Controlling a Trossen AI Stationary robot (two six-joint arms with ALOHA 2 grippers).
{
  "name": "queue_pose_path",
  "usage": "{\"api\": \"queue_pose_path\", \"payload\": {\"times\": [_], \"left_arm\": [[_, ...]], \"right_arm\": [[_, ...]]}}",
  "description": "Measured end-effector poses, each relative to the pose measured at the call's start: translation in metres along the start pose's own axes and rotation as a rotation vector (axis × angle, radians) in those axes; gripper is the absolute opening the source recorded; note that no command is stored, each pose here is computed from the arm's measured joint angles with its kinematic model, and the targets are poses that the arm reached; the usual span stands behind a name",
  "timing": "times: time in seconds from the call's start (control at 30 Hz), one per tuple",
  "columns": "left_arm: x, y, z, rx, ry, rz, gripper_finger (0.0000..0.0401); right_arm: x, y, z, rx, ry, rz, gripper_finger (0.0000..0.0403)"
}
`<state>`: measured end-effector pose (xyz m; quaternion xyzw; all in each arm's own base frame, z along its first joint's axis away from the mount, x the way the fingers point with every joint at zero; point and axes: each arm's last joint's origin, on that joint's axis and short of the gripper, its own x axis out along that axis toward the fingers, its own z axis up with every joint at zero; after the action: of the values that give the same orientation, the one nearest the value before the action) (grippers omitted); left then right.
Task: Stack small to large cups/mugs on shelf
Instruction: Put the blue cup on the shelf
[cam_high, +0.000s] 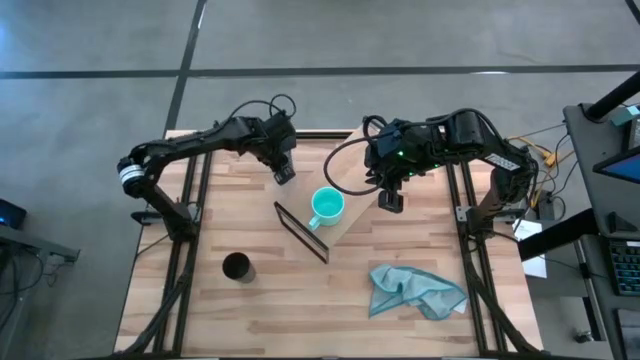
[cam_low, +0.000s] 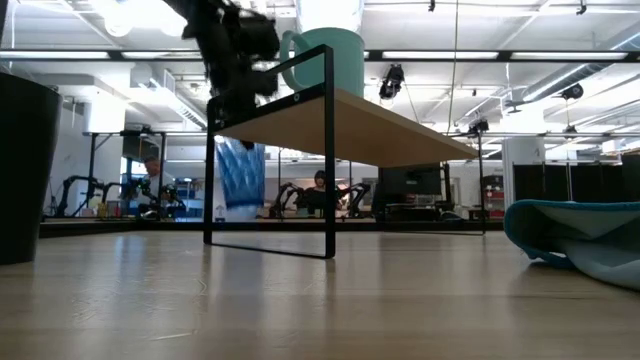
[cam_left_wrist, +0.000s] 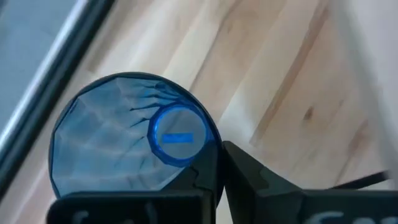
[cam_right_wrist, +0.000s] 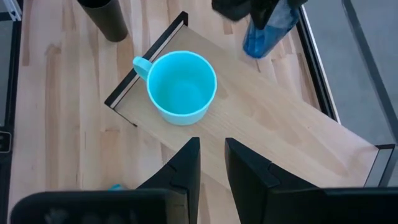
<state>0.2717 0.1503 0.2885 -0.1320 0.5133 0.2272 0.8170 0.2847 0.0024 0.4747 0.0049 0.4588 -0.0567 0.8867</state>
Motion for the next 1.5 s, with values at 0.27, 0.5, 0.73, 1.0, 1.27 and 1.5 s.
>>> {"api": "queue_pose_path", "payload": {"times": [0.27, 0.5, 0.73, 1.0, 1.27, 1.5], "left_arm": [[-0.089, -0.007, 0.025, 0.023, -0.123, -0.013, 0.0001], [-0.156, -0.017, 0.042, 0.022, -0.299, -0.046, 0.0], [-0.17, -0.045, 0.056, 0.071, -0.371, -0.093, 0.0], [-0.147, -0.08, 0.078, 0.199, -0.339, -0.13, 0.0], [-0.133, -0.097, 0.094, 0.22, -0.339, -0.144, 0.0], [-0.116, -0.109, 0.097, 0.256, -0.292, -0.186, 0.0]], "right_arm": [[0.0, 0.0, 0.0, -0.036, 0.0, -0.001, 0.0068], [0.0, -0.004, 0.0, -0.036, -0.008, -0.141, 0.0068], [0.0, -0.011, 0.001, 0.054, -0.021, -0.242, 0.0068], [0.001, -0.026, 0.001, 0.207, -0.03, -0.273, 0.0068], [0.012, -0.037, -0.001, 0.32, -0.003, -0.341, 0.0068], [0.044, -0.046, -0.014, 0.357, 0.133, -0.406, 0.0068]]}}
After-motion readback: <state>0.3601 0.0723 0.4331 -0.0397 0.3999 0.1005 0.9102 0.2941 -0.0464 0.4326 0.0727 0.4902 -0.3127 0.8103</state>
